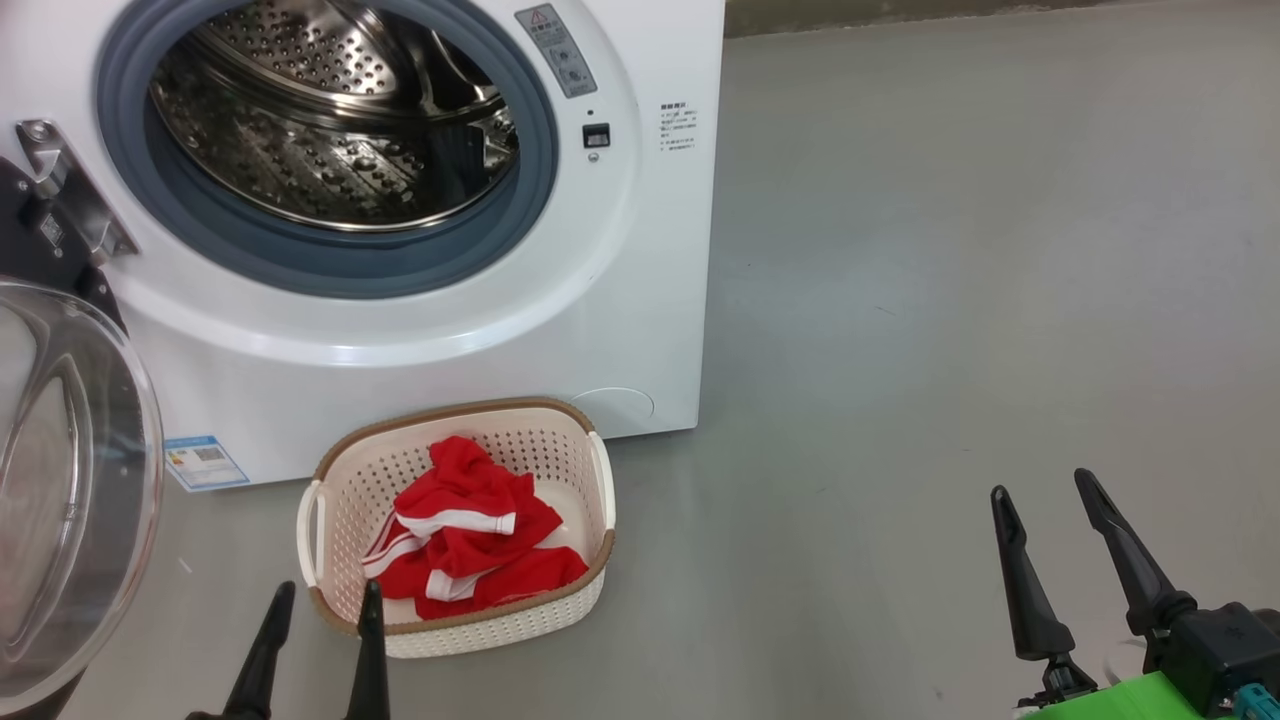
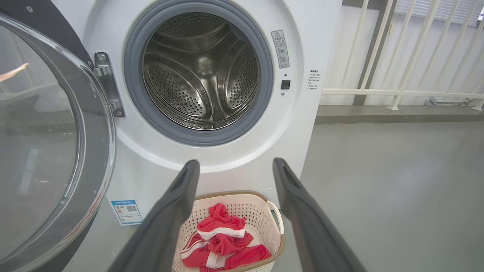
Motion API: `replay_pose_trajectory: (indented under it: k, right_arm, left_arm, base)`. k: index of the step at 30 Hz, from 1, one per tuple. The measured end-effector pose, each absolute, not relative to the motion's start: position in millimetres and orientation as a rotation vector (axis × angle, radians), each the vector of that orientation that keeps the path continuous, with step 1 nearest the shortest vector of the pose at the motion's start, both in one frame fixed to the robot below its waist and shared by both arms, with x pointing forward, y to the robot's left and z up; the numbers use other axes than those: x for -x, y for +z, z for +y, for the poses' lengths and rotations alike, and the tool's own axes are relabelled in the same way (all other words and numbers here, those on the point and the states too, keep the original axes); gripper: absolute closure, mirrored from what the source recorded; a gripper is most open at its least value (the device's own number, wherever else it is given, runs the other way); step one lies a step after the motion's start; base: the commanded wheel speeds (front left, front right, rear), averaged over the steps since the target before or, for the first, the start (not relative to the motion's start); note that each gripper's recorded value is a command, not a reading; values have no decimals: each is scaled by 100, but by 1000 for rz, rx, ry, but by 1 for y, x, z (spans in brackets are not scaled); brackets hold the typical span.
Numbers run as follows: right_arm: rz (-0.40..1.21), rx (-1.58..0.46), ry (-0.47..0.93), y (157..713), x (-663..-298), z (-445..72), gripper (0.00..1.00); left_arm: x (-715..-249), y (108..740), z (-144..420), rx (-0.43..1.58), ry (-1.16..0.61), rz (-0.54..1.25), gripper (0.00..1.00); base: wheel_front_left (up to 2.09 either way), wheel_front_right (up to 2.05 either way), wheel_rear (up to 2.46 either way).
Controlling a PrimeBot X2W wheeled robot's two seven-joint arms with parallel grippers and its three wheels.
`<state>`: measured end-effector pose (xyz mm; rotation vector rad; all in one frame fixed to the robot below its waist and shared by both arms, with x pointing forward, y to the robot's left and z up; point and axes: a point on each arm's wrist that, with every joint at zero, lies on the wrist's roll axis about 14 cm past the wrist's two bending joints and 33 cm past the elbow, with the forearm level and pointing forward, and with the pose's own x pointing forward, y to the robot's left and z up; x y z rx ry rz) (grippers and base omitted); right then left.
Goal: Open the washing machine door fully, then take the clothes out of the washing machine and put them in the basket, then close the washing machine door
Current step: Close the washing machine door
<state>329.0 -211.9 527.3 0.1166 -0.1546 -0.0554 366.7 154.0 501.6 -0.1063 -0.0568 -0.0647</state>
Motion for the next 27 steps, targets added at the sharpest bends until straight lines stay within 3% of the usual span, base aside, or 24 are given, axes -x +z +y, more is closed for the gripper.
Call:
replay_pose_trajectory:
  k: [27]
  right_arm:
    - [-143, -124, 57, 525, -352, -178, 0]
  left_arm:
    - [-354, 521, 184, 95, 56, -119, 0]
  base:
    - [0, 0, 0]
